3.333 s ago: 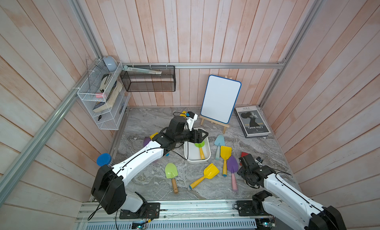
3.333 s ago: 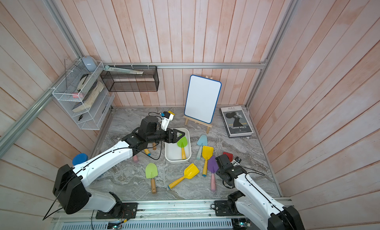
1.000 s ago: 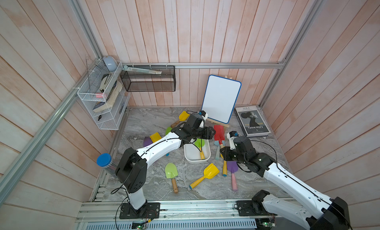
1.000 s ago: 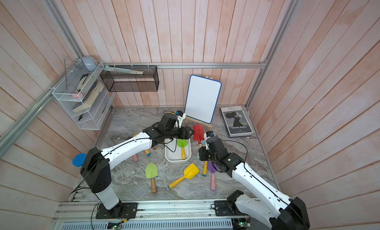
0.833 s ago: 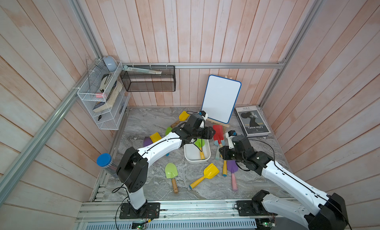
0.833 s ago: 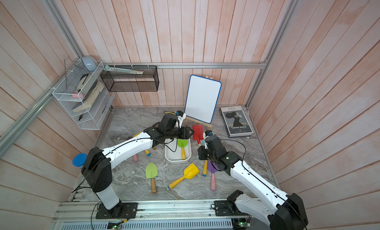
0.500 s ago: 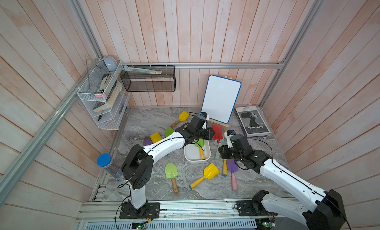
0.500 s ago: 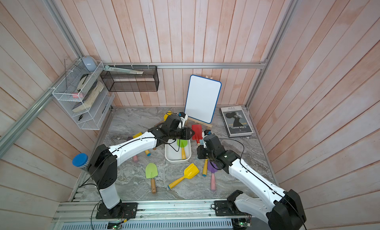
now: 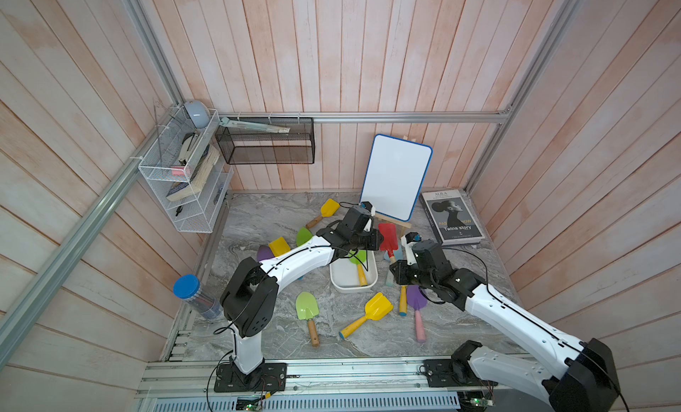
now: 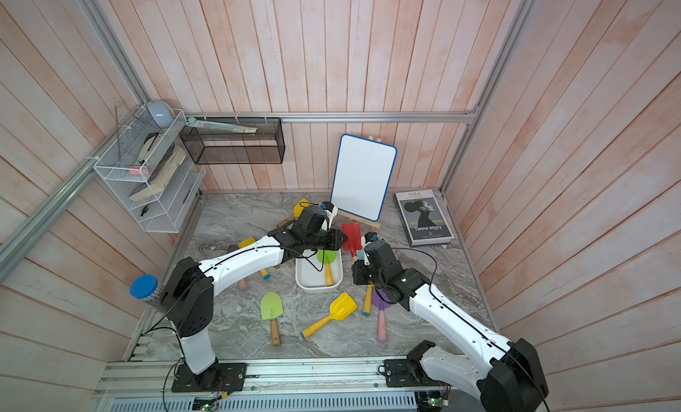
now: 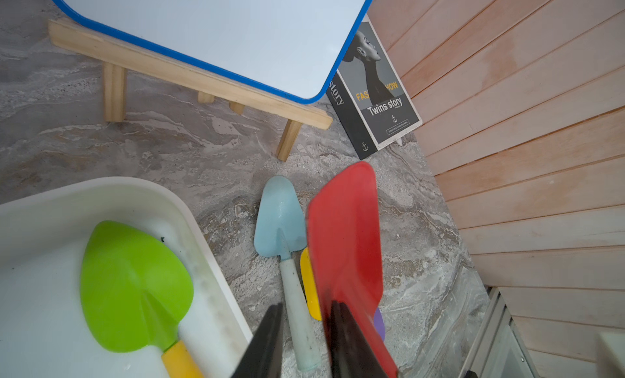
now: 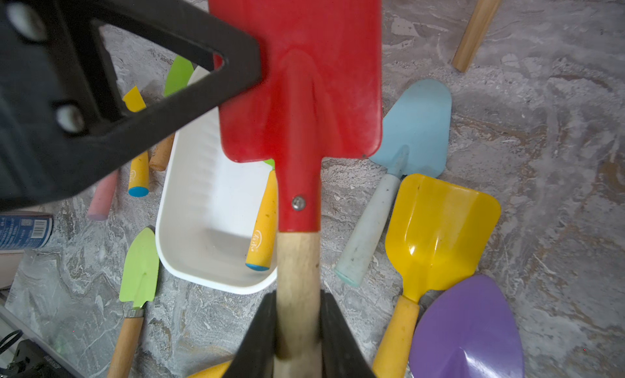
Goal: Put the shovel into the storage box
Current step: Place the shovel in the storage box.
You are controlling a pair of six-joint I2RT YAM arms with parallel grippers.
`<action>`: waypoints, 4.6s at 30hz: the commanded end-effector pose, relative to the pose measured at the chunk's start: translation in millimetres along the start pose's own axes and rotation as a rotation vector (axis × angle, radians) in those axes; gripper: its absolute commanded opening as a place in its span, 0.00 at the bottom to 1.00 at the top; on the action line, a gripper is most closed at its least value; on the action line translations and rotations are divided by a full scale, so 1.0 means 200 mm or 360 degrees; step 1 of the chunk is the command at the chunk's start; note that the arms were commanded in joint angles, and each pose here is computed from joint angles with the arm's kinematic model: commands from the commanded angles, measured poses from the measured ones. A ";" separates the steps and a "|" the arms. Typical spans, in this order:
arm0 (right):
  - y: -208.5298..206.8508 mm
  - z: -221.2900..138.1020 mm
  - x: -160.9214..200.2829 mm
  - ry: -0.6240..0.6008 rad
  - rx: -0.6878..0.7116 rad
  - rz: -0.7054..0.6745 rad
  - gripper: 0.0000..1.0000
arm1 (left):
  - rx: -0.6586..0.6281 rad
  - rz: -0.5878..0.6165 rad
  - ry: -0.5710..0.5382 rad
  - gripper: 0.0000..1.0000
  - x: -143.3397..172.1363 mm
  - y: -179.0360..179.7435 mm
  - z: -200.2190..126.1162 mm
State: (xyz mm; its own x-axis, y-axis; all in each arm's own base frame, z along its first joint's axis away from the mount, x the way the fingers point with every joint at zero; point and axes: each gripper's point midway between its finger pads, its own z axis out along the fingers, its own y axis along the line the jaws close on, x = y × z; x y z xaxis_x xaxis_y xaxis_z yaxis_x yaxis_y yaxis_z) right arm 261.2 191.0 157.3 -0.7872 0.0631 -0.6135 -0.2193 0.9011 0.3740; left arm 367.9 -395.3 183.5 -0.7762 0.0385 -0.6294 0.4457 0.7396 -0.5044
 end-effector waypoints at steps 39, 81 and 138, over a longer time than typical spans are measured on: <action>-0.01 -0.22 -0.12 -0.0233 -0.0080 0.0029 0.65 | -0.0303 0.0095 -0.0080 0.00 -0.10 0.41 -0.25; -0.03 -0.05 -0.05 -0.0094 -0.0111 0.0062 0.63 | -0.0377 -0.0034 0.0161 0.00 0.19 0.72 0.13; -0.29 -0.02 0.13 0.0096 0.0299 0.0292 0.64 | -0.0540 0.0014 0.0082 0.59 -0.02 0.53 -0.01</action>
State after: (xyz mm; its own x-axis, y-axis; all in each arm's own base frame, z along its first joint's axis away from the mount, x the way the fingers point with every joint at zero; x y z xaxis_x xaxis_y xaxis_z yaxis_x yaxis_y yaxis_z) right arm 262.3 161.4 145.8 -0.8035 0.1773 -0.5682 -0.0901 0.9074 0.4106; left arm 415.4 -312.7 87.6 -0.8473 0.0957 -0.5225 0.2635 0.9298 -0.2570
